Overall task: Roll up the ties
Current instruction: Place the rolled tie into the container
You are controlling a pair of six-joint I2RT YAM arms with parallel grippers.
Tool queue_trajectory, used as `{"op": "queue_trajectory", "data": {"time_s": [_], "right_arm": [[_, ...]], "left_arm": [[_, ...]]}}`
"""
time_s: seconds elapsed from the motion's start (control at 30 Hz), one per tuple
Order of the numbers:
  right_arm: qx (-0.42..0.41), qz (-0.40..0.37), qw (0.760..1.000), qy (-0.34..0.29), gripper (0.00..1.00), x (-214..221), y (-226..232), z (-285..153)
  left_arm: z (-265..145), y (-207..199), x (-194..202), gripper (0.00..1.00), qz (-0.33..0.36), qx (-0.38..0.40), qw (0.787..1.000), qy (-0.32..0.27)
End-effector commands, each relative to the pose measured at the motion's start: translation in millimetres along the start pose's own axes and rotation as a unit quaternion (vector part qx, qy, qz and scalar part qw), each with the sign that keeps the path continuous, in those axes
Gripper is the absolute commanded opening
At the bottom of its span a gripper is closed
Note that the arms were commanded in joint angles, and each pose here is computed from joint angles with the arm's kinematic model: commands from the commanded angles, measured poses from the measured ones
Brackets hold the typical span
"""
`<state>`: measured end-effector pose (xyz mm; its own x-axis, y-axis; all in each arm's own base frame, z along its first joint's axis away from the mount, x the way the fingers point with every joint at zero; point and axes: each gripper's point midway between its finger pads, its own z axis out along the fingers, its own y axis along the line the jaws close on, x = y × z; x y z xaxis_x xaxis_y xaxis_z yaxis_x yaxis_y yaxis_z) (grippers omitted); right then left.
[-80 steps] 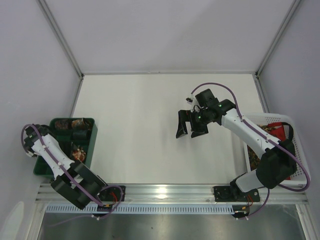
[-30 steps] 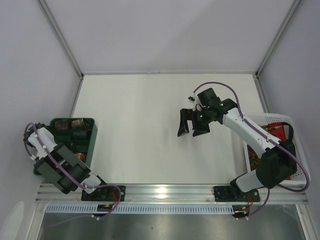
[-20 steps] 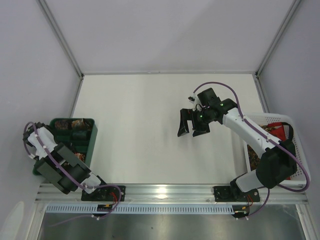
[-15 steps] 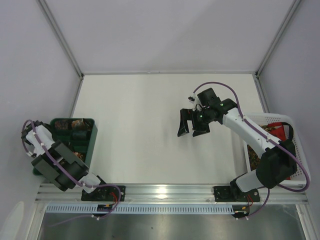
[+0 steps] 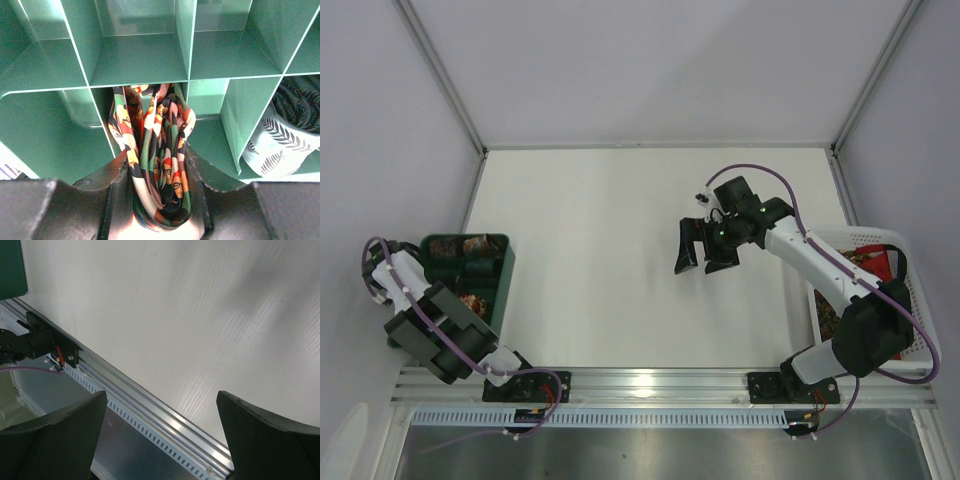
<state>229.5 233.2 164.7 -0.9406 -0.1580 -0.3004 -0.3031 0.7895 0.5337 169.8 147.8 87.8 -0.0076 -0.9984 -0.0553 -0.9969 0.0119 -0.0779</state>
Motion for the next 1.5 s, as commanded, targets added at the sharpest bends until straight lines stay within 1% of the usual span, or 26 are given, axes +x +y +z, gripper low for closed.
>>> {"op": "queue_trajectory", "data": {"time_s": [0.0, 0.17, 0.23, 0.37, 0.53, 0.57, 0.6, 0.67, 0.7, 0.77, 0.87, 0.9, 0.97, 1.03, 1.07, 1.1, 1.17, 1.2, 1.3, 1.4, 1.47], "right_arm": [[-0.012, -0.025, 0.999, -0.031, 1.0, -11, 14, -16], [-0.011, -0.025, 0.999, -0.03, 1.0, -11, 14, -16], [-0.011, -0.025, 0.999, -0.03, 1.0, -10, 14, -16], [-0.008, -0.024, 0.999, -0.03, 1.0, -9, 13, -16], [-0.009, -0.023, 0.999, -0.028, 1.0, -9, 12, -15], [-0.009, -0.024, 0.999, -0.028, 1.0, -9, 12, -14], [-0.009, -0.023, 0.999, -0.027, 1.0, -9, 12, -14], [-0.008, -0.022, 0.999, -0.029, 1.0, -10, 11, -15], [-0.007, -0.022, 0.999, -0.029, 1.0, -10, 10, -15], [-0.007, -0.02, 0.999, -0.03, 1.0, -11, 9, -16], [-0.008, -0.018, 0.999, -0.032, 1.0, -11, 9, -16], [-0.008, -0.017, 0.999, -0.031, 1.0, -11, 9, -16], [-0.009, -0.015, 0.999, -0.032, 1.0, -12, 9, -16], [-0.011, -0.015, 0.999, -0.031, 1.0, -11, 9, -16], [-0.011, -0.015, 0.999, -0.032, 1.0, -12, 9, -16], [-0.011, -0.015, 0.999, -0.032, 1.0, -12, 9, -16], [-0.008, -0.015, 0.999, -0.033, 1.0, -12, 8, -17], [-0.008, -0.016, 0.999, -0.033, 1.0, -12, 8, -17], [-0.008, -0.017, 0.999, -0.031, 1.0, -11, 8, -16], [-0.009, -0.016, 0.999, -0.03, 1.0, -11, 9, -16], [-0.013, -0.016, 0.999, -0.031, 1.0, -12, 10, -16]], "left_arm": [[-15, -30, -16, 0.0, -0.001, 0.069, 0.997, -0.031], [10, -20, -2, 0.0, 0.0, 0.054, 0.999, -0.003], [17, -18, 1, 0.01, 0.0, 0.051, 0.999, -0.001], [32, -2, 10, 0.01, 0.009, 0.022, 1.0, 0.01], [30, -2, 5, 0.01, 0.01, 0.026, 1.0, -0.007], [28, -4, 4, 0.03, 0.008, 0.029, 1.0, -0.008], [28, -5, 4, 0.1, 0.009, 0.03, 0.999, -0.005], [25, -5, 1, 0.16, 0.011, 0.023, 1.0, -0.004], [25, -4, -1, 0.23, 0.012, 0.016, 1.0, -0.004], [21, 0, -6, 0.29, 0.013, 0.0, 1.0, -0.011], [21, 5, -5, 0.29, 0.008, -0.014, 1.0, -0.001], [22, 5, -4, 0.3, 0.005, -0.018, 1.0, 0.004], [23, 12, -7, 0.31, 0.003, -0.038, 0.999, -0.003], [25, 15, -6, 0.28, -0.002, -0.043, 0.999, 0.001], [28, 18, -4, 0.23, -0.008, -0.045, 0.999, 0.005], [29, 15, -1, 0.13, -0.012, -0.034, 0.999, 0.013], [31, 7, 7, 0.03, -0.013, -0.006, 0.999, 0.036], [30, 1, 11, 0.0, -0.015, 0.009, 0.999, 0.047], [25, -9, 16, 0.01, -0.018, 0.037, 0.997, 0.061], [15, -17, 13, 0.01, -0.022, 0.06, 0.997, 0.053], [11, -18, 9, 0.0, -0.024, 0.056, 0.997, 0.047]]}}
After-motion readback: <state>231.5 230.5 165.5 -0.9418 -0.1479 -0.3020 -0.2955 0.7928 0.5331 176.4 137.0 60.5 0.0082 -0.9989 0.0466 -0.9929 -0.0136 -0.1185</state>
